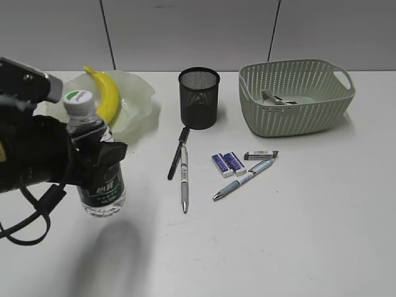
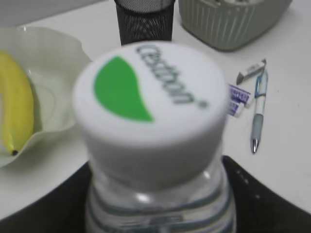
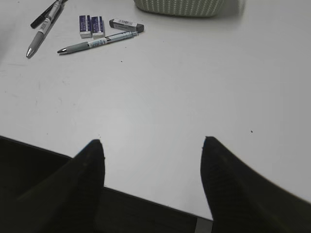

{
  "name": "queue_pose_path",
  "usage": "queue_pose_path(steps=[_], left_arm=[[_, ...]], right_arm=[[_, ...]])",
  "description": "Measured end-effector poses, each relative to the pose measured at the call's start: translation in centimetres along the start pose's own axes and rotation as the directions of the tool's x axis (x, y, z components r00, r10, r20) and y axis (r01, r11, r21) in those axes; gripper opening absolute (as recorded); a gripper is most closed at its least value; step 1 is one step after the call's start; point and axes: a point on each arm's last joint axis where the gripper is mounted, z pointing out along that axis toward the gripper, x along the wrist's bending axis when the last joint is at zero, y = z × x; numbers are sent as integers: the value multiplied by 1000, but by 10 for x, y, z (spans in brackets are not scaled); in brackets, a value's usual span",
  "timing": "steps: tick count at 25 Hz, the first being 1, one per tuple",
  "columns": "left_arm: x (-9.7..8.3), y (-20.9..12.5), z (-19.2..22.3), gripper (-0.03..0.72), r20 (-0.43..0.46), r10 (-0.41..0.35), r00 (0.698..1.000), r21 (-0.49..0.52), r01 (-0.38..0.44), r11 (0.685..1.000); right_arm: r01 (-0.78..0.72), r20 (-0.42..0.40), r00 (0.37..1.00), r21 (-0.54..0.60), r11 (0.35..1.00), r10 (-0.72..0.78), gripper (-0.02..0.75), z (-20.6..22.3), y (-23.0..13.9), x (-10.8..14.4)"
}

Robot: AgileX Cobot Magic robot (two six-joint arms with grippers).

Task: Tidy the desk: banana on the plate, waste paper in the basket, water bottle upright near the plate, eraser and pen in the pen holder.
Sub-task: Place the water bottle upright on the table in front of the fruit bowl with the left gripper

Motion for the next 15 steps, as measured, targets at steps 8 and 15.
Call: queue_pose_path(steps=[8, 15], left_arm=[[18, -24, 25, 498, -77, -65, 995, -100, 57, 993], [49, -42, 43, 498, -177, -95, 980, -75, 83, 994]], right_arm=[[1, 0, 1000, 0, 1000, -1, 493, 0, 0, 0], [1, 0, 1000, 0, 1000, -1, 493, 0, 0, 0]])
